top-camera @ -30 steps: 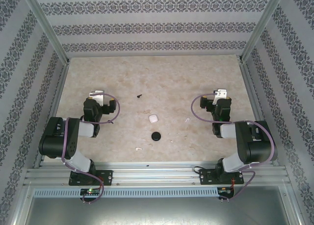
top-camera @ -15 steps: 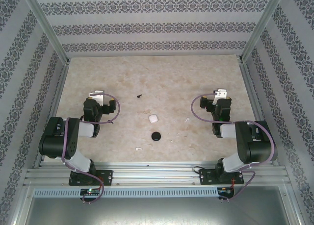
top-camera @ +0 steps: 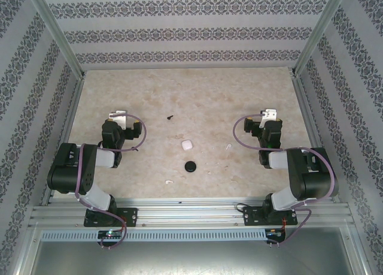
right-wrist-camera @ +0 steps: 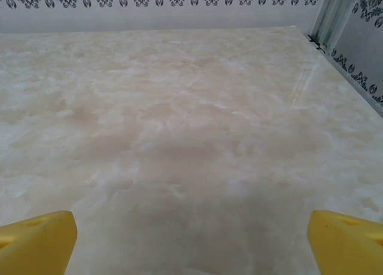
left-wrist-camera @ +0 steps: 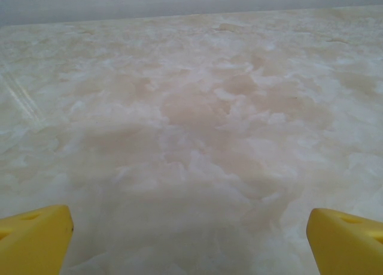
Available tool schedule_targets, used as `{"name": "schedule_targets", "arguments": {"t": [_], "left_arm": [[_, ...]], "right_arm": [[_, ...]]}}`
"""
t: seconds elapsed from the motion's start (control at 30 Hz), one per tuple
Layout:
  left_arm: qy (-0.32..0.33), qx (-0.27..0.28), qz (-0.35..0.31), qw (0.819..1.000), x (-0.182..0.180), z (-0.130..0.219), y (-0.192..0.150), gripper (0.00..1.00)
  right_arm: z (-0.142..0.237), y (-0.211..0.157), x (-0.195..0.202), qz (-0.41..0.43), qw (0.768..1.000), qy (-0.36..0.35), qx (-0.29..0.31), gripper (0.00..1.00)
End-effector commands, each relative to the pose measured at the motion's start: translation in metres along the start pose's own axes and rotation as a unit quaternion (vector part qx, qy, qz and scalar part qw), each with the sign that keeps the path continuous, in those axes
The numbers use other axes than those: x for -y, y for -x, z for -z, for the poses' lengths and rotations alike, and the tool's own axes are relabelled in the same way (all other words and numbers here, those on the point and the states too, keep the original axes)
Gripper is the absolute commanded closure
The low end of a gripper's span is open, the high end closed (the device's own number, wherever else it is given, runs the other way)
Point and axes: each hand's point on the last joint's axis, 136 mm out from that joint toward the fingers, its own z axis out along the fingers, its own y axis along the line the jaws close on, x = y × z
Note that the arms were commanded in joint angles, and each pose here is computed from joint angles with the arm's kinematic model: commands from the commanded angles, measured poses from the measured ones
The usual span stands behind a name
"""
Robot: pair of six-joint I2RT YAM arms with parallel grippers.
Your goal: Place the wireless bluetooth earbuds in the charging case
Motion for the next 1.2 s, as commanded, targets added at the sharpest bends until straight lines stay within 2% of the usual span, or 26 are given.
{"name": "schedule_targets", "arguments": {"t": [0.0, 0.13, 0.27, 0.43, 0.57, 0.7, 0.77, 0.83, 0.93, 1.03, 1.17], "left_arm": [[0.01, 0.001, 0.01, 1.0, -0.006, 0.0, 0.001, 0.0], [0.01, 0.001, 0.01, 1.0, -0.006, 0.0, 0.001, 0.0], [-0.019, -0.002, -0.001, 1.0, 0.003, 0.004, 0.012, 0.0], [-0.017, -0.074, 0.018, 0.997, 0.002, 0.01, 0.031, 0.0], [-0.014, -0.119, 0.059, 0.991, 0.003, 0.022, 0.046, 0.0], [-0.016, -0.181, 0.117, 0.976, 0.008, 0.043, 0.042, 0.0], [-0.024, -0.194, 0.156, 0.968, 0.014, 0.056, 0.039, 0.0], [-0.037, -0.185, 0.183, 0.965, 0.02, 0.07, 0.041, 0.0], [-0.059, -0.19, 0.202, 0.959, 0.03, 0.089, 0.04, 0.0], [-0.114, -0.201, 0.174, 0.957, 0.055, 0.108, 0.033, 0.0], [-0.15, -0.217, 0.143, 0.954, 0.082, 0.129, 0.02, 0.0]], "right_arm": [[-0.002, 0.01, -0.005, 0.003, 1.0, 0.012, 0.013, 0.02], [0.0, 0.013, -0.005, 0.005, 1.0, 0.013, 0.015, 0.02], [0.004, 0.023, -0.001, 0.003, 1.0, -0.001, 0.005, 0.02], [0.014, 0.036, -0.005, -0.026, 0.997, -0.001, -0.076, 0.02], [0.038, 0.046, -0.039, 0.002, 0.986, 0.051, -0.159, 0.02], [0.076, 0.037, -0.1, 0.071, 0.95, 0.139, -0.27, 0.02], [0.1, 0.021, -0.137, 0.081, 0.912, 0.21, -0.342, 0.02], [0.119, 0.005, -0.165, 0.098, 0.883, 0.246, -0.388, 0.02], [0.143, -0.018, -0.2, 0.159, 0.857, 0.275, -0.405, 0.02], [0.157, -0.037, -0.225, 0.202, 0.843, 0.286, -0.408, 0.02], [0.166, -0.058, -0.244, 0.215, 0.823, 0.299, -0.433, 0.08]]}}
